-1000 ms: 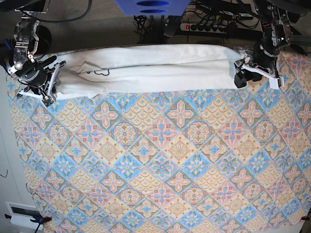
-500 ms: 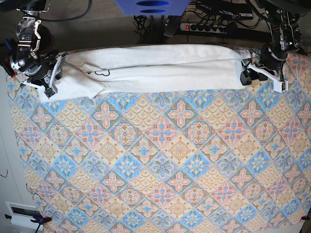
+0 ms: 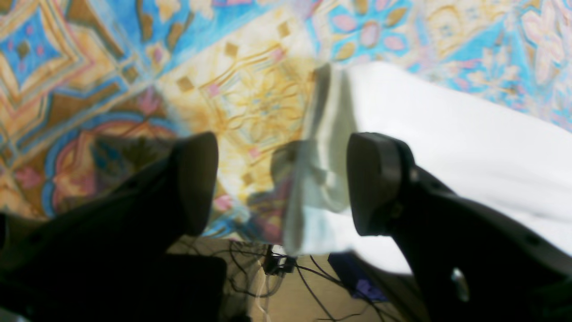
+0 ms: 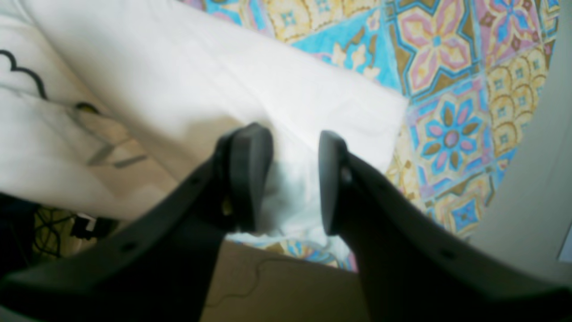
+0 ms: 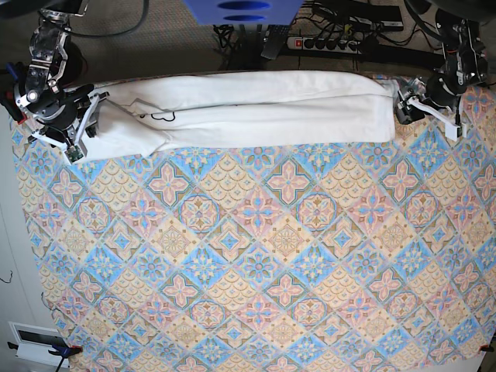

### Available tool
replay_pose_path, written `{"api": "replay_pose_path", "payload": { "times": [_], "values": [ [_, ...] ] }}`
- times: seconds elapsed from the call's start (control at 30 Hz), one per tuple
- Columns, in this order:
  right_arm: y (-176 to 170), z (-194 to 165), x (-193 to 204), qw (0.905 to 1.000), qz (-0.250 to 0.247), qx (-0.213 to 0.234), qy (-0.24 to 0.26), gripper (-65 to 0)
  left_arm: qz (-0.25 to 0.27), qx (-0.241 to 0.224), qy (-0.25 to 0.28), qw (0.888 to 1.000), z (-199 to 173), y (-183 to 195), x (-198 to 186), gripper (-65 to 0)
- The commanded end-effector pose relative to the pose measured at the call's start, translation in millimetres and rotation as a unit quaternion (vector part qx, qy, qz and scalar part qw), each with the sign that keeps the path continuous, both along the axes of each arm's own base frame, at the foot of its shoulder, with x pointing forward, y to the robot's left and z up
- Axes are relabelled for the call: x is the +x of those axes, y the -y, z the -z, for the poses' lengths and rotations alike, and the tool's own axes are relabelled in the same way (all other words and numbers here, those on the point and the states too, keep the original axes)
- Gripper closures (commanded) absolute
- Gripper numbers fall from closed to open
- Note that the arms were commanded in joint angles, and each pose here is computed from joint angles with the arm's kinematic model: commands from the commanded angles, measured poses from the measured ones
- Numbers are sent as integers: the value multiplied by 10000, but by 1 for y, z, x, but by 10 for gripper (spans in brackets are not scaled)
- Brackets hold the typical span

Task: Fold the T-shirt properly
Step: 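Grasp the strip ends with both grippers and pull them apart to straighten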

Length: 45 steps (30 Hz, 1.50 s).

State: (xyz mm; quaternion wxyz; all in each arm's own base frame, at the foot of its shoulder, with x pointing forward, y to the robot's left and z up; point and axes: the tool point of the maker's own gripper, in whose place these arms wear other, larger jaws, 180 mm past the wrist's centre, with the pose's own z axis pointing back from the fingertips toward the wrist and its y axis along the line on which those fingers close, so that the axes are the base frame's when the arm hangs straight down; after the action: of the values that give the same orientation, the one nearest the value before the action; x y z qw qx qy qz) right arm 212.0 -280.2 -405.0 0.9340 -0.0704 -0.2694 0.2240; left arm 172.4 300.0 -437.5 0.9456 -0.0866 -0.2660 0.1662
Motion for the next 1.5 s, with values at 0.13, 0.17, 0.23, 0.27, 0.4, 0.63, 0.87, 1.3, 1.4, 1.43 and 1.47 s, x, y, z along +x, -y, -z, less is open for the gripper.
{"api": "replay_pose_path", "payload": {
  "times": [0.13,0.17,0.23,0.27,0.4,0.63,0.87,1.3,1.4,1.43,1.47],
  "values": [
    [4,-12,9,9997,-30,-46,220,-206,165,-191,-196,9995,20,15,1,-450],
    [4,-12,9,9997,-30,-46,220,-206,168,-234,-183,9994,21,18,5,-450],
    [4,-12,9,9997,-30,-46,220,-206,221,-393,-198,9988,28,33,9,-450],
    [4,-12,9,9997,-30,-46,220,-206,273,-442,-236,9984,31,40,7,-450],
    [4,-12,9,9997,-30,-46,220,-206,564,-611,-391,9958,40,66,1,-443],
    [4,-12,9,9997,-30,-46,220,-205,542,-808,-390,9945,45,84,-1,-293],
    [4,-12,9,9997,-28,-49,221,-205,688,-855,-141,9939,36,80,7,0],
    [4,-11,8,9998,-35,-46,211,-206,-248,28,882,9958,-29,-31,67,0],
    [3,-13,9,9997,-47,-56,237,-206,-502,442,1118,9915,-46,-63,73,0],
    [2,-15,11,9996,-69,-65,268,-206,-575,490,1155,9904,-50,-69,73,0],
    [1,-18,12,9995,-89,-85,307,-206,-587,506,1230,9894,-55,-70,77,0]
  ]
}}
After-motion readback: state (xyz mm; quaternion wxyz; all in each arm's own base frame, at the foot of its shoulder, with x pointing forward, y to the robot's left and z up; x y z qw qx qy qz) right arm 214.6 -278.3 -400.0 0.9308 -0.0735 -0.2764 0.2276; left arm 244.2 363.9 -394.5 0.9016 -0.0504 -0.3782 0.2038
